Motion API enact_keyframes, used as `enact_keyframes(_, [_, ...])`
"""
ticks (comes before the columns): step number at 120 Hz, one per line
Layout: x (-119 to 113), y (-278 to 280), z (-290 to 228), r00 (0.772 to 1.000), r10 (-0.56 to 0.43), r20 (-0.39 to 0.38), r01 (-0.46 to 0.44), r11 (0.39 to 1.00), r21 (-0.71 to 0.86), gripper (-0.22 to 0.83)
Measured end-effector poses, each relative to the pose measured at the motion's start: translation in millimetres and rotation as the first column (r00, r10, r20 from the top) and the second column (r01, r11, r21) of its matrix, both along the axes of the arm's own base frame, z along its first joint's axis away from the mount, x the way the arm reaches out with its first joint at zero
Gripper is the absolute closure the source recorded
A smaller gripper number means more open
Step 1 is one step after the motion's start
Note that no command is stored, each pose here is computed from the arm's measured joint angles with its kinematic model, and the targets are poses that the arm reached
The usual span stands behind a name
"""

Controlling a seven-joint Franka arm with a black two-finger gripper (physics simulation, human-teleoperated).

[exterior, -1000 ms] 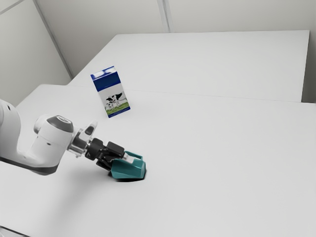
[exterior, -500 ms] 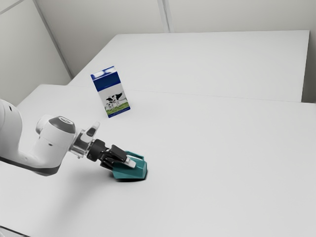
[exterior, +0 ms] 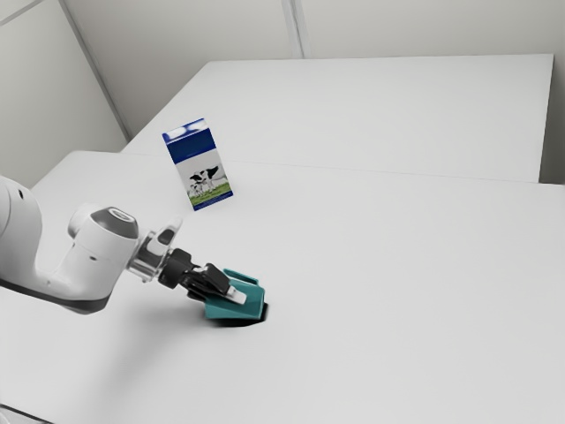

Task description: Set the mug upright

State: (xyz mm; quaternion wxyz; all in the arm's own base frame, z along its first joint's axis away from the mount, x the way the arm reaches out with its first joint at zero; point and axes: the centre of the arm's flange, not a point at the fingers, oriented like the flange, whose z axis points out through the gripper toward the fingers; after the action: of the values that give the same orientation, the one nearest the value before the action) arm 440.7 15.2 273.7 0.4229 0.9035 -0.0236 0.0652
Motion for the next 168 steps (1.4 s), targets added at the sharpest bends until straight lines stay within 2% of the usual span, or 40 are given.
enact_keyframes(17, [5.3, -8.8, 7.3, 0.999, -0.027, 0.024, 0.027, 1.0, 0.003, 0.67])
enact_keyframes(33, [16.2, -17.3, 20.8, 0.997, -0.05, 0.062, 0.05, 0.999, 0.005, 0.76])
enact_keyframes(61, [37.2, -17.5, 47.3, 0.989, -0.064, 0.132, 0.061, 0.998, 0.025, 0.77])
enact_keyframes(77, [51.9, -14.6, 73.0, 0.976, -0.098, 0.192, 0.086, 0.994, 0.073, 0.77])
enact_keyframes(89, [63.9, -17.5, 93.9, 0.958, -0.186, 0.22, 0.151, 0.975, 0.163, 0.77])
enact_keyframes(105, [74.7, -28.2, 118.2, 0.915, -0.345, 0.211, 0.262, 0.903, 0.341, 0.78])
enact_keyframes(121, [81.4, -42.9, 139.0, 0.851, -0.506, 0.138, 0.36, 0.755, 0.548, 0.78])
enact_keyframes(130, [83.0, -44.4, 139.9, 0.829, -0.552, 0.086, 0.382, 0.673, 0.634, 0.78])
enact_keyframes(146, [84.6, -37.9, 135.8, 0.82, -0.573, 0.011, 0.385, 0.565, 0.73, 0.78])
enact_keyframes(168, [86.9, -38.3, 112.7, 0.832, -0.553, -0.047, 0.374, 0.497, 0.783, 0.79])
